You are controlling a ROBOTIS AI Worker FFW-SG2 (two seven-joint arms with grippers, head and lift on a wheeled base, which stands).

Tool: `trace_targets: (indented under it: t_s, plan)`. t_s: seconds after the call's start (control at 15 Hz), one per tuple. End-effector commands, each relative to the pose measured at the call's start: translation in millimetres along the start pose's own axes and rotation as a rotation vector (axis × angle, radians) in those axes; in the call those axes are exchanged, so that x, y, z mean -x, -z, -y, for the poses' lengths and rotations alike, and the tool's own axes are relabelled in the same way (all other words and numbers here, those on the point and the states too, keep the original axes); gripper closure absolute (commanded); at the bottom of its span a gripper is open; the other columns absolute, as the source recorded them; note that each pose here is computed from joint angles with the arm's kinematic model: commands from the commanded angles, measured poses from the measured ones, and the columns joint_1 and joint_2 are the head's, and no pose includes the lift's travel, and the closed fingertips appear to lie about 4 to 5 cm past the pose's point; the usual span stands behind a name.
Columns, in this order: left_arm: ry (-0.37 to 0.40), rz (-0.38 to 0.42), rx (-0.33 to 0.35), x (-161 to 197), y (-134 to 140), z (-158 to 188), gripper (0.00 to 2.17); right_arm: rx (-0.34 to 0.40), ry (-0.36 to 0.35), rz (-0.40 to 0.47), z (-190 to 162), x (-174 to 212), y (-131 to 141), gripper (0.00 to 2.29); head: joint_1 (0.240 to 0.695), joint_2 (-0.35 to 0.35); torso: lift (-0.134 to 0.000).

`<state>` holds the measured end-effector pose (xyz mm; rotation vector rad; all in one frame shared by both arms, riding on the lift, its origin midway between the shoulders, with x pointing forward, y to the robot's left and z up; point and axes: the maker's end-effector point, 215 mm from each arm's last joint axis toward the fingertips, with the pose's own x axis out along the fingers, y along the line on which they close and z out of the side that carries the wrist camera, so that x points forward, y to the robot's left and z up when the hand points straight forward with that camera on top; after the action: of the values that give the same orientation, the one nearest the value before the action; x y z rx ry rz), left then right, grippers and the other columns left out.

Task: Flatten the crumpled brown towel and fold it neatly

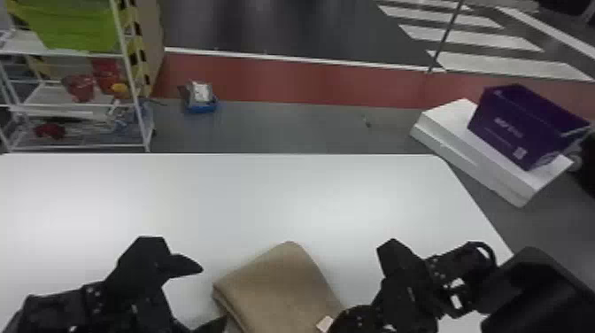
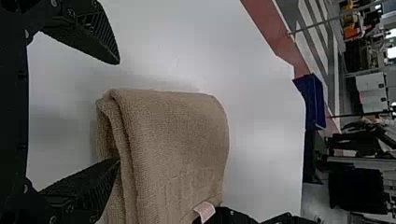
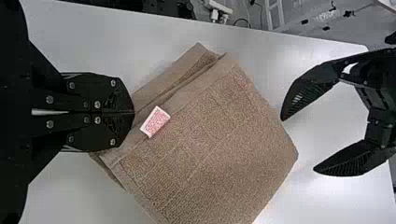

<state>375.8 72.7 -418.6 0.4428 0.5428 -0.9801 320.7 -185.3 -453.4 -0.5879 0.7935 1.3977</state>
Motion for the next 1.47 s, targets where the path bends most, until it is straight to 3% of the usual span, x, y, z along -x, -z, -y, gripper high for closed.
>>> trace_targets:
  t_s: [0.0, 0.2, 0.33, 0.47, 0.6, 0.8, 0.93, 1.13, 1.4]
  plan:
    - [-0.01, -0.002, 0.007, 13, 3, -12, 0.16, -0.001, -0.008, 0.004, -2, 0, -1, 1.75, 0.695, -0.189, -0.124]
    - [-0.108, -0.011, 0.026, 27, 12, -36, 0.16, -0.002, -0.027, 0.035, -8, -5, -11, 1.75, 0.695, -0.164, -0.124]
    - [-0.169, -0.007, 0.038, 33, 12, -45, 0.16, -0.014, -0.038, 0.11, -12, -1, -34, 1.75, 0.695, -0.112, -0.124]
    - [-0.207, 0.004, 0.045, 38, 10, -50, 0.16, -0.054, 0.011, 0.211, 5, 32, -51, 1.75, 0.695, -0.074, -0.124]
    - [-0.237, 0.032, 0.067, 47, 9, -56, 0.16, -0.081, 0.093, 0.25, 30, 71, -45, 1.75, 0.695, -0.054, -0.124]
    - [-0.24, 0.051, 0.074, 50, 5, -58, 0.16, -0.093, 0.137, 0.192, 42, 82, -17, 1.75, 0.695, -0.088, -0.124]
    - [-0.242, 0.063, 0.081, 51, 3, -56, 0.16, -0.089, 0.12, 0.14, 38, 68, -3, 1.75, 0.695, -0.124, -0.124]
    - [-0.32, 0.164, 0.181, 56, -3, -66, 0.16, -0.078, 0.09, 0.083, 34, 45, 6, 1.75, 0.695, -0.132, -0.124]
    - [-0.591, 0.364, 0.382, 70, -16, -103, 0.15, -0.049, 0.071, 0.057, 35, 30, -3, 1.75, 0.695, -0.091, -0.124]
